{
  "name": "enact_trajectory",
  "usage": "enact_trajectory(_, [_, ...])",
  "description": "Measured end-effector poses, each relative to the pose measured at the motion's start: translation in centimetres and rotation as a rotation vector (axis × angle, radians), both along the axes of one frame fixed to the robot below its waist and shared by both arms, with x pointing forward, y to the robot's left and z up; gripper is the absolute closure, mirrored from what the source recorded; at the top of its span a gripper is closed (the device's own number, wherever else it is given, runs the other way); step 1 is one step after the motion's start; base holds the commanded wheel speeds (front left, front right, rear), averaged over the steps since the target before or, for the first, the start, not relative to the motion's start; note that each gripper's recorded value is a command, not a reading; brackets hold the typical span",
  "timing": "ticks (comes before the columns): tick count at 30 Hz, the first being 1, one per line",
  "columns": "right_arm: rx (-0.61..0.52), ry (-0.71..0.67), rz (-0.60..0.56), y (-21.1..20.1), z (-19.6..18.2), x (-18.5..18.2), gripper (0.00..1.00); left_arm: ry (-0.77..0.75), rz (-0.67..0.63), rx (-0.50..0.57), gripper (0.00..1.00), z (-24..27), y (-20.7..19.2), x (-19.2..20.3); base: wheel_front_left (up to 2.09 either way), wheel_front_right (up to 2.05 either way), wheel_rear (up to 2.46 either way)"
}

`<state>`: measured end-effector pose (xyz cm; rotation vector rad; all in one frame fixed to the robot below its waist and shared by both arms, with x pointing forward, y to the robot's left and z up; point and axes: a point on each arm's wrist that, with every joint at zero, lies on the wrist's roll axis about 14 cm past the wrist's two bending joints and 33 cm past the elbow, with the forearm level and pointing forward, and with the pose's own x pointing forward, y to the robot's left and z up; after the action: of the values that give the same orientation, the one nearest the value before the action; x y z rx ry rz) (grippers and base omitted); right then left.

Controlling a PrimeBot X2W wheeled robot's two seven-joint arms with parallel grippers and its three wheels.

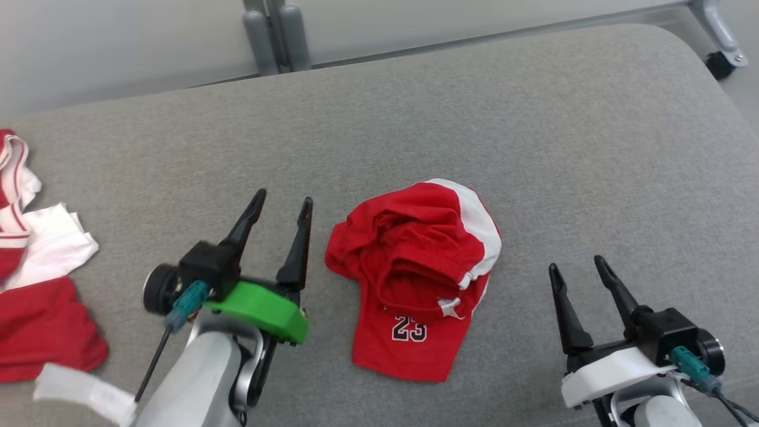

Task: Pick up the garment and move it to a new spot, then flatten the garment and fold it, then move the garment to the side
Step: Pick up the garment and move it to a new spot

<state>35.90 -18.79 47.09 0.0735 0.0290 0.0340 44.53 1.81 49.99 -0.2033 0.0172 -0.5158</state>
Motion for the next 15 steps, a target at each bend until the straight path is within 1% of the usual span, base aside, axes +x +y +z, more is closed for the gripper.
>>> enact_trajectory(4, [-0.043,-0.071,0.032,0.3,2.2,1.0,0.00,-0.033,0.178,-0.001,0.00,0.5,5.3,-2.6,0.00,0.00,0.00])
enact_trajectory(10, [-0.079,-0.151,0.050,0.3,4.7,1.7,0.00,-0.056,0.405,0.044,0.00,0.6,12.4,-6.8,0.00,0.00,0.00])
enact_trajectory(12, [-0.096,-0.151,0.055,0.3,4.7,1.6,0.00,-0.051,0.459,0.059,0.00,0.3,14.2,-8.1,0.00,0.00,0.00])
enact_trajectory(15, [-0.121,-0.148,0.067,0.3,4.6,1.5,0.00,-0.038,0.504,0.090,0.00,-0.3,16.4,-10.0,0.00,0.00,0.00])
